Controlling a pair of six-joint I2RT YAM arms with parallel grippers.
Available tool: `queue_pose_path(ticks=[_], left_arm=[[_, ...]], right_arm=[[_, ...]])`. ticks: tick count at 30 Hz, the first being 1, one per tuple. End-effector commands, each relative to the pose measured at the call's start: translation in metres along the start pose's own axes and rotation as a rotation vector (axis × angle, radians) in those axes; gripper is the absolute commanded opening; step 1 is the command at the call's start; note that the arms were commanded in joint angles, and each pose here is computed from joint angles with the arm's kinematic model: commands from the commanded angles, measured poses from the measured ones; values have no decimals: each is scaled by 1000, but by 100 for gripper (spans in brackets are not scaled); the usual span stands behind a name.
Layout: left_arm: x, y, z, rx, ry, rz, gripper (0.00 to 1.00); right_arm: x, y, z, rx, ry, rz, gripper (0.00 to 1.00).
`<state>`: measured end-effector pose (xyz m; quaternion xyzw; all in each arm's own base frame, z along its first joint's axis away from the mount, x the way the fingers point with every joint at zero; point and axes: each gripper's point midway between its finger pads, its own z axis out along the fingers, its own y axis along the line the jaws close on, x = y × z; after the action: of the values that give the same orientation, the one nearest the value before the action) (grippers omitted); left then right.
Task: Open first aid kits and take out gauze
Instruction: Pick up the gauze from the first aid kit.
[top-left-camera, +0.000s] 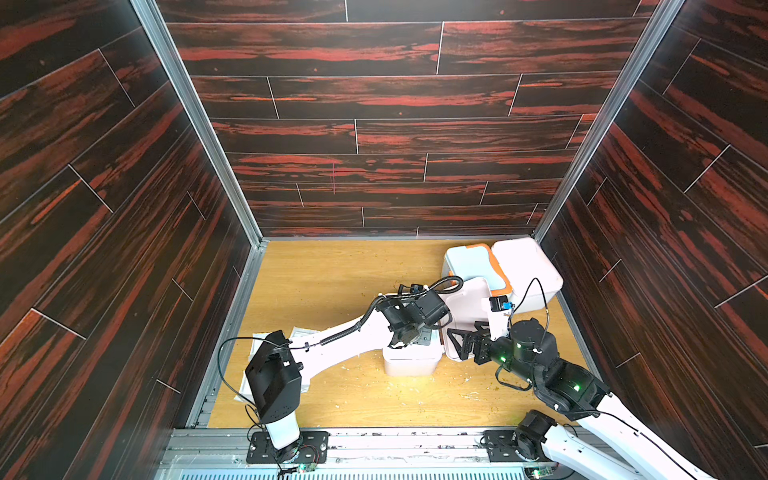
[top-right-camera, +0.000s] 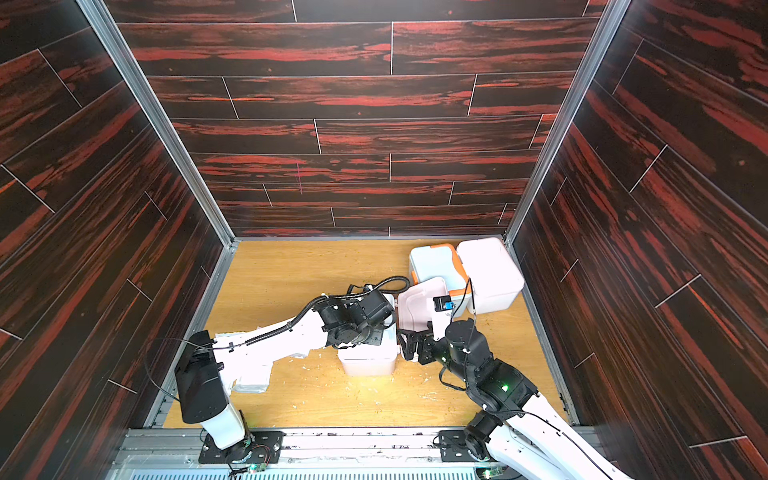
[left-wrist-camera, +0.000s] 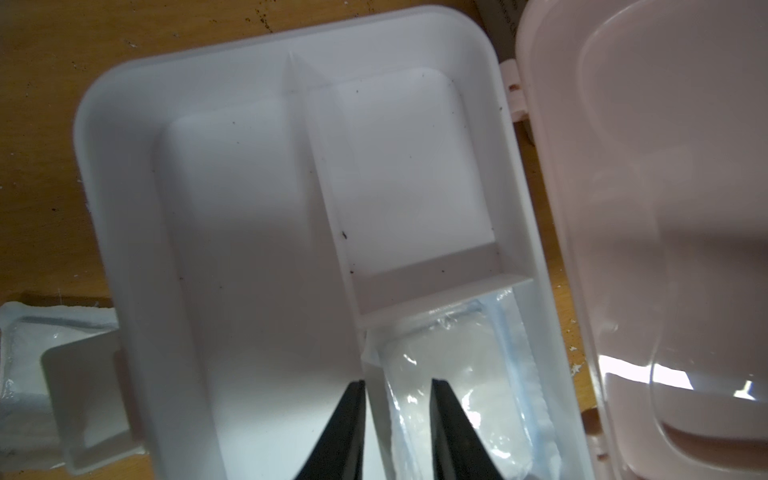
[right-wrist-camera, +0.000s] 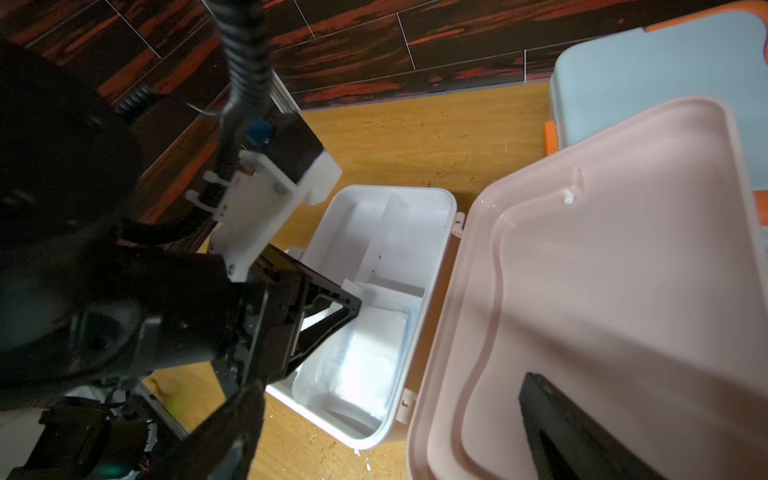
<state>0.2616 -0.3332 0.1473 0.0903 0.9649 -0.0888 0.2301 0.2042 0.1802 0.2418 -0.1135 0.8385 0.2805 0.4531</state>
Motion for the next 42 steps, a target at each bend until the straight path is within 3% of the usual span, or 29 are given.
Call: queue_pose_path(ticks=[1, 5, 15, 24, 29, 36, 42], left_arm=[[2, 2, -5, -10, 9, -2, 27], [2, 4, -5, -18, 11, -5, 14], [-14, -3, -27, 53, -59, -39, 0], [-36, -17, -56, 236, -151, -102, 0], [-55, -21, -84, 353, -226, -155, 0], [-72, -10, -117, 423, -342, -214, 0], [-80, 13, -133, 440, -434, -298, 0]], right_arm=[[-6, 5, -2, -22, -21, 10, 99], [-6, 5, -2, -20, -19, 11, 99], [-7, 6, -3, -27, -20, 11, 99], [-13, 7, -6, -24, -48, 9, 99], [-24, 4, -21, -27, -128, 24, 99], [-35, 1, -41, -33, -215, 34, 99], [-35, 4, -36, -38, -207, 31, 99]])
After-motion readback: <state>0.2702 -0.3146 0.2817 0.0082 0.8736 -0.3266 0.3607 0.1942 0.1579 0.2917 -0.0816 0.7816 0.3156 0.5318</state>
